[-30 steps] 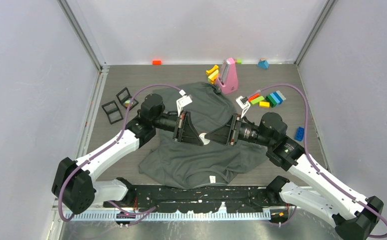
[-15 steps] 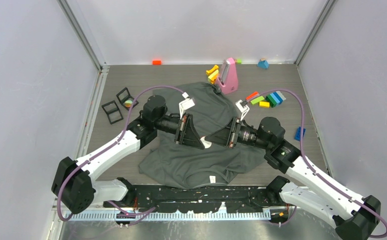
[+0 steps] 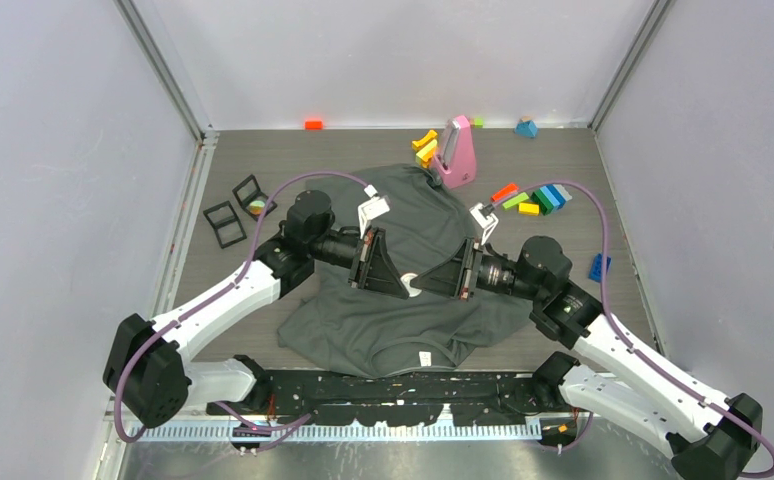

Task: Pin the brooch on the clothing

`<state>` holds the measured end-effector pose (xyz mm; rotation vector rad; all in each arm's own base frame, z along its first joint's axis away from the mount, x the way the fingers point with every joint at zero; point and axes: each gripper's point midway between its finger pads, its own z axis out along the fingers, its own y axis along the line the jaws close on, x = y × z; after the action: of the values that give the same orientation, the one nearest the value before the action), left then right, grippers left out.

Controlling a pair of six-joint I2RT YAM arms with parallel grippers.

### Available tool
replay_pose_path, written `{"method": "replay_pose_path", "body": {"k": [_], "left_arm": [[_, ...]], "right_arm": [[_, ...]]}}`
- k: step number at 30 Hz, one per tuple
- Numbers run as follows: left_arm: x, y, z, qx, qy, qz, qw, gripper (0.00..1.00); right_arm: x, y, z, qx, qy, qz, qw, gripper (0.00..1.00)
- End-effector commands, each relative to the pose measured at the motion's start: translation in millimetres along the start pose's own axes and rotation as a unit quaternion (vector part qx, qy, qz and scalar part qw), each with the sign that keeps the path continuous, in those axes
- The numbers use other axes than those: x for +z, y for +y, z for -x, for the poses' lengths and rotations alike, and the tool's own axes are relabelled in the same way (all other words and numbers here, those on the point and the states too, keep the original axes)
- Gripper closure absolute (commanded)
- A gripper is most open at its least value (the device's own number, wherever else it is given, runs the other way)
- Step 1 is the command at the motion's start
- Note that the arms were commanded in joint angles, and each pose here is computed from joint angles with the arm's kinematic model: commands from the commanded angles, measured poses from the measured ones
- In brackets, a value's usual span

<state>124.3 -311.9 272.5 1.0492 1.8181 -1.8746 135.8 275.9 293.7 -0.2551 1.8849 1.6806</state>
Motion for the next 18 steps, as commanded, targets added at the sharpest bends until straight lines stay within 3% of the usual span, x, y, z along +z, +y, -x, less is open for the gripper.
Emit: {"method": "replay_pose_path", "body": {"k": [1,18], "left_arm": [[-1,-17,13,0.04,-0.005,-0.012,0.999,1.0],[-3,-17,11,0.044,0.0,-0.003,0.999,1.0]], "right_arm": [[-5,13,-2,-0.01,-0.002,0.025,1.0,0.63],[-4,-2,1,-0.008,-0.02,-0.001,1.0,0.72]]}}
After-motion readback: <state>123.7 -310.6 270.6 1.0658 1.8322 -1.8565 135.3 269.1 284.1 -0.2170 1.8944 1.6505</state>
